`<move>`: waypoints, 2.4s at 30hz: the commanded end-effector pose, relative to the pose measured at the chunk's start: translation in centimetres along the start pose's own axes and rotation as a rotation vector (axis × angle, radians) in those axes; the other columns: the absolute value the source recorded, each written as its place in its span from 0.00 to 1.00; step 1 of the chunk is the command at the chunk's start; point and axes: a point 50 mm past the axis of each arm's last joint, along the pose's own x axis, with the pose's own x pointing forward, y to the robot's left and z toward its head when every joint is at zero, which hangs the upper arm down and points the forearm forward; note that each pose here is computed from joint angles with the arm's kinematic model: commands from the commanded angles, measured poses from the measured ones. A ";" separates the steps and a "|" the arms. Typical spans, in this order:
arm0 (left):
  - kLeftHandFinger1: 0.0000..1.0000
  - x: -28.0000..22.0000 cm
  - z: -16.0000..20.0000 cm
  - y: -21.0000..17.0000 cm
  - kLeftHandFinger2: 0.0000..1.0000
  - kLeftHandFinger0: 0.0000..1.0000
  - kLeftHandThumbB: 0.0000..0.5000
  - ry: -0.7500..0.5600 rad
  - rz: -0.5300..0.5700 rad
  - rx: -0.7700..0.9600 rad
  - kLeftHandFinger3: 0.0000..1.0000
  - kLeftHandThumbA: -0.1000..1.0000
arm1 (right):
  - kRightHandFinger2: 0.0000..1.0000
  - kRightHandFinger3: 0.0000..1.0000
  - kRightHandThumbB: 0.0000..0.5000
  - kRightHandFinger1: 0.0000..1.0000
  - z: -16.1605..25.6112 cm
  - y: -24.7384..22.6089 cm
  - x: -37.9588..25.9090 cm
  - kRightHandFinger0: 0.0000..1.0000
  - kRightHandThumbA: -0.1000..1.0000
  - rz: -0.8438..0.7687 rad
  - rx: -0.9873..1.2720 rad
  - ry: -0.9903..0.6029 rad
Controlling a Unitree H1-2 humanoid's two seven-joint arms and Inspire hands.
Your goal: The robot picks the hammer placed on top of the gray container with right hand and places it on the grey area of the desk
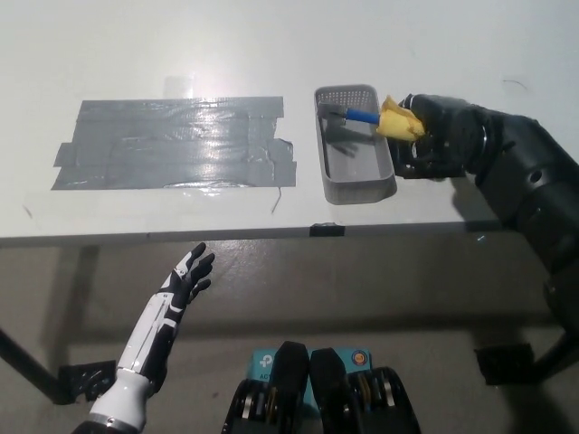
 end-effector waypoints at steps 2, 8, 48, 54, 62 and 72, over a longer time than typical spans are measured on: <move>1.00 0.5 1.5 0.9 1.00 1.00 0.24 -0.073 -0.035 0.024 1.00 1.00 | 0.82 0.82 0.17 0.54 1.0 -5.7 -0.9 0.13 0.08 -0.321 0.021 -0.125; 1.00 0.5 1.4 0.8 1.00 1.00 0.25 -0.067 -0.033 0.023 1.00 1.00 | 0.69 0.64 0.21 0.39 1.2 -7.1 -1.2 0.02 0.08 -0.398 0.160 -0.165; 1.00 -0.7 1.9 1.0 1.00 1.00 0.29 -0.064 -0.051 0.045 1.00 1.00 | 0.74 0.71 0.32 0.39 23.6 -4.6 -2.8 0.00 0.00 -0.374 0.142 -0.477; 1.00 -1.0 2.0 0.7 1.00 1.00 0.28 -0.072 -0.060 0.050 1.00 1.00 | 0.71 0.76 0.34 0.40 25.5 -1.9 -2.9 0.00 0.00 -0.336 0.134 -0.490; 1.00 -0.6 2.2 0.6 1.00 1.00 0.33 -0.078 -0.069 0.068 1.00 1.00 | 0.64 0.56 0.47 0.34 25.7 0.2 -2.7 0.00 0.00 -0.294 0.158 -0.467; 1.00 -0.3 2.3 0.6 1.00 1.00 0.32 -0.083 -0.092 0.076 1.00 1.00 | 0.68 0.66 0.28 0.36 23.7 3.6 -1.8 0.00 0.01 -0.234 0.112 -0.403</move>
